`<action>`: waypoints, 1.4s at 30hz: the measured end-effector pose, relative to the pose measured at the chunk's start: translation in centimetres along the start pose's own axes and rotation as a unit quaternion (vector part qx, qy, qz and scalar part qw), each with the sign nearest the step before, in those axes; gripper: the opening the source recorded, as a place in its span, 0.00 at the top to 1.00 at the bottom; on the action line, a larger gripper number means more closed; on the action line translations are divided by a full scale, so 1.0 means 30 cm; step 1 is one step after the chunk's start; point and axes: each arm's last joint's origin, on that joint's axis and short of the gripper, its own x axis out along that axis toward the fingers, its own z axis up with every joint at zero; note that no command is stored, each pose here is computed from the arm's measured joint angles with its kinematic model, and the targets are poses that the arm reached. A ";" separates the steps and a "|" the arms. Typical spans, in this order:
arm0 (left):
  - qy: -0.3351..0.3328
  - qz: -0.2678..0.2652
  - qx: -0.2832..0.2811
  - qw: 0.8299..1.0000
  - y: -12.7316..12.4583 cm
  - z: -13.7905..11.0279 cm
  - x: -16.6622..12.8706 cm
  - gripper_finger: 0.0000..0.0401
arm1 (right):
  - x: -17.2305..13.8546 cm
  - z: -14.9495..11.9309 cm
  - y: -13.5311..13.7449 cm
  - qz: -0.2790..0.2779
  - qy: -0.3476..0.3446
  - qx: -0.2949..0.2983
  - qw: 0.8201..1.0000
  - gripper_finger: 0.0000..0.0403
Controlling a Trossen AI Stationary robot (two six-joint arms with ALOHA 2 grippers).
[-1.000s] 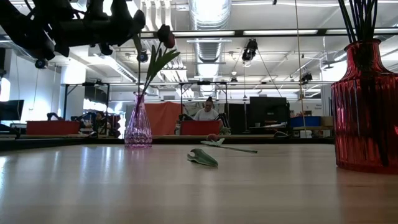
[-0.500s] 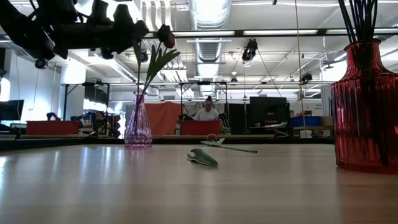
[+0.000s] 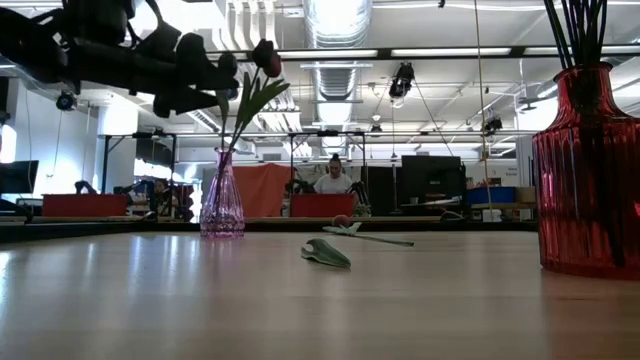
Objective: Sort flowers into vase by color
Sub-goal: Put the white flowers into the red vase
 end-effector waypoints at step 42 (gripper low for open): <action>0.315 -0.179 -0.205 0.909 -0.244 -0.138 -0.319 0.12 | -0.055 0.248 -0.203 -0.186 -0.069 0.279 0.940 0.42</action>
